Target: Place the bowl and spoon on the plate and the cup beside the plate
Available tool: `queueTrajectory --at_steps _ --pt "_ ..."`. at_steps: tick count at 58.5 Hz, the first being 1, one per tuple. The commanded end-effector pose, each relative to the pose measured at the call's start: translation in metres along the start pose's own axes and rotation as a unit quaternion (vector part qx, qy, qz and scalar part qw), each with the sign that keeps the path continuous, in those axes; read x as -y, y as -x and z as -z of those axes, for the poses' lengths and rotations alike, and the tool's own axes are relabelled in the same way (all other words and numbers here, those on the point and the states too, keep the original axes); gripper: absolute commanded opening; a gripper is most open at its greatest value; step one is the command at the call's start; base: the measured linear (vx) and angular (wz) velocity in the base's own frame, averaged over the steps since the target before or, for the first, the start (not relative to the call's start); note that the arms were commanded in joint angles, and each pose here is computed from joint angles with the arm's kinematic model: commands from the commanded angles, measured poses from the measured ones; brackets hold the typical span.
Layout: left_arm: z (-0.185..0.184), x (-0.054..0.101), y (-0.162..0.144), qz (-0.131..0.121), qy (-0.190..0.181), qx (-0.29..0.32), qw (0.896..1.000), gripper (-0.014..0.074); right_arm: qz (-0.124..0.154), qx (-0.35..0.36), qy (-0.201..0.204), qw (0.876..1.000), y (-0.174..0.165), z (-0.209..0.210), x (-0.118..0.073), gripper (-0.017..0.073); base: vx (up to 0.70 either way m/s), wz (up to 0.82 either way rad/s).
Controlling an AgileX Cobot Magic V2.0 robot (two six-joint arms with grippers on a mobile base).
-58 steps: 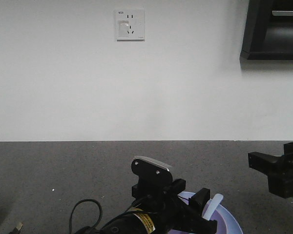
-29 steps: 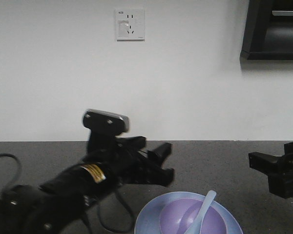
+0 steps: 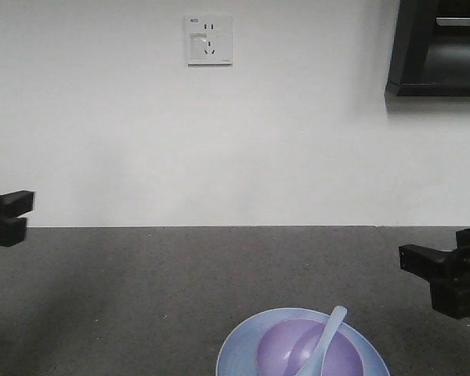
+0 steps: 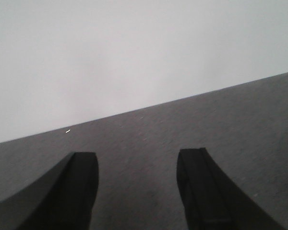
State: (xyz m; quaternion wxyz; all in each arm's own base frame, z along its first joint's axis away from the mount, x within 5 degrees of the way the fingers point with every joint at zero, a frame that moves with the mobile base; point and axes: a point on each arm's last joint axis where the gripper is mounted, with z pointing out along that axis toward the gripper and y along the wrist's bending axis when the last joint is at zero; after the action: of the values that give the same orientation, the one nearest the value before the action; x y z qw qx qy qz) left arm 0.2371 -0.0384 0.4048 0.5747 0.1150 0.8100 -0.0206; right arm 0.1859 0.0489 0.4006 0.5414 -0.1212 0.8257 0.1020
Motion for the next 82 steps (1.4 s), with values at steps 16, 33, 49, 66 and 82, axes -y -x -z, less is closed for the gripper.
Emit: queueTrajectory --at_steps 16,33,49,66,82 --pt "0.020 -0.057 -0.025 0.070 0.187 -0.150 0.968 0.0468 0.002 0.048 -0.006 0.999 0.014 0.010 0.000 0.0505 0.00 0.00" --pt "-0.006 -0.070 -0.046 0.077 0.209 -0.229 0.948 0.0468 0.002 0.031 -0.003 1.000 0.011 0.010 0.000 0.0505 0.00 0.00" --pt "-0.029 -0.092 -0.051 0.097 0.232 -0.269 0.930 0.0468 0.002 0.017 0.000 1.000 0.008 0.009 -0.001 0.0505 0.00 0.00" --pt "-0.047 -0.091 -0.032 0.107 0.163 -0.280 0.940 0.0468 0.004 0.019 -0.001 1.000 0.009 0.009 -0.001 0.0505 0.00 0.00" --pt "-0.063 -0.094 -0.045 0.102 0.162 -0.325 0.926 0.0468 0.009 0.015 -0.003 1.000 0.008 0.009 0.000 0.0505 0.00 0.00"
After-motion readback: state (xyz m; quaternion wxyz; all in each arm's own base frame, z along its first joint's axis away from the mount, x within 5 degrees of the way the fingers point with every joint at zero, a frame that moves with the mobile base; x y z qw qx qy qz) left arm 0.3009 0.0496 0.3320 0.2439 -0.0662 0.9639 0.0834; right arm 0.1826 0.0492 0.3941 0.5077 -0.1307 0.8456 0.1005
